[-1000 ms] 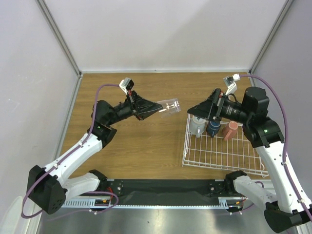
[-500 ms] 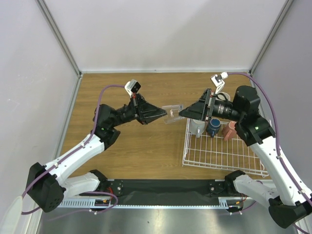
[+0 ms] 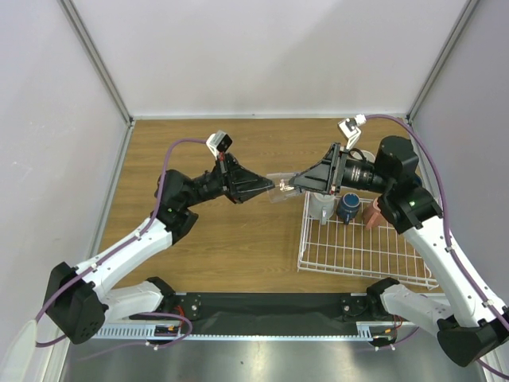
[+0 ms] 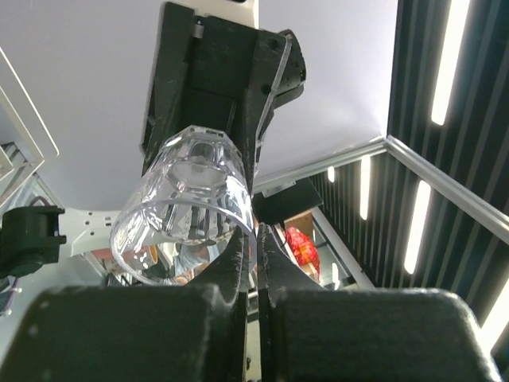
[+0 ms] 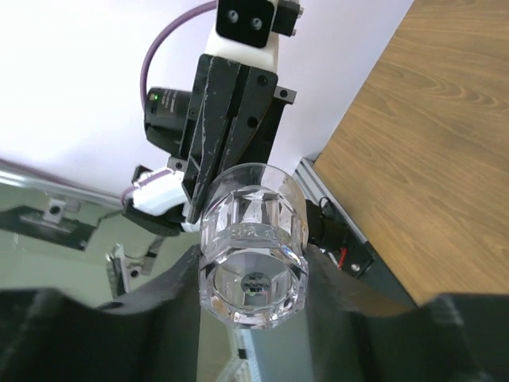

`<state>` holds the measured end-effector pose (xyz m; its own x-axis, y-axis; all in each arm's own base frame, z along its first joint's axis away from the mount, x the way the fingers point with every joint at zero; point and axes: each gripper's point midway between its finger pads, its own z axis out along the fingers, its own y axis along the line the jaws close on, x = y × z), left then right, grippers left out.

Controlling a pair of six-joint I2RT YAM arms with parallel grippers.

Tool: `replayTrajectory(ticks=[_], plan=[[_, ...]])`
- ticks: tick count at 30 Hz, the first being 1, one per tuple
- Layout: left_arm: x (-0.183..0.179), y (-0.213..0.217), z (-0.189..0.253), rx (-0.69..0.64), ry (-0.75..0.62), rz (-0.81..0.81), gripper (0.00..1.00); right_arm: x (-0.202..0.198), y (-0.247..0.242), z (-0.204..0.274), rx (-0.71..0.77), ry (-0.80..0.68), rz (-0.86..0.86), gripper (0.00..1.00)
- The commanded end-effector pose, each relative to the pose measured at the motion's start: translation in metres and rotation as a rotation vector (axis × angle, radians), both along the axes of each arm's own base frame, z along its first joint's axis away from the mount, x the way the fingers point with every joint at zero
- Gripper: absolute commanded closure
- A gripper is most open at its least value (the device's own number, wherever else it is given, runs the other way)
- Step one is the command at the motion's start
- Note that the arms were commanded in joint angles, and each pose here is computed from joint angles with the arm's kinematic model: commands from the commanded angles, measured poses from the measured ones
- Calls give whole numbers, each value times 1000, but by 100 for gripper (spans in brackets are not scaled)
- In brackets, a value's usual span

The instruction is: Load the cups into the dish rack

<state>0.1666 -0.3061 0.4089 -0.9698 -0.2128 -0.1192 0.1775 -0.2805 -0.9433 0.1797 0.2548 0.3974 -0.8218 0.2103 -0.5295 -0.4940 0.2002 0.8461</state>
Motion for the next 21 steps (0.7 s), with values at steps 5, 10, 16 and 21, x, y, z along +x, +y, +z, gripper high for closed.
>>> replayTrajectory(ticks=[5, 10, 16, 21], plan=[[2, -7, -4, 60, -60, 19, 64, -6, 0, -1, -18, -1, 29, 100], [16, 3, -35, 193, -60, 98, 0, 11, -19, -19, -109, 25, -111, 100], [41, 58, -99, 788, -177, 284, 0, 54, -96, -78, -479, 145, -543, 100], [64, 94, -108, 1073, -295, 398, 0, 50, -188, -117, -836, 304, -903, 100]])
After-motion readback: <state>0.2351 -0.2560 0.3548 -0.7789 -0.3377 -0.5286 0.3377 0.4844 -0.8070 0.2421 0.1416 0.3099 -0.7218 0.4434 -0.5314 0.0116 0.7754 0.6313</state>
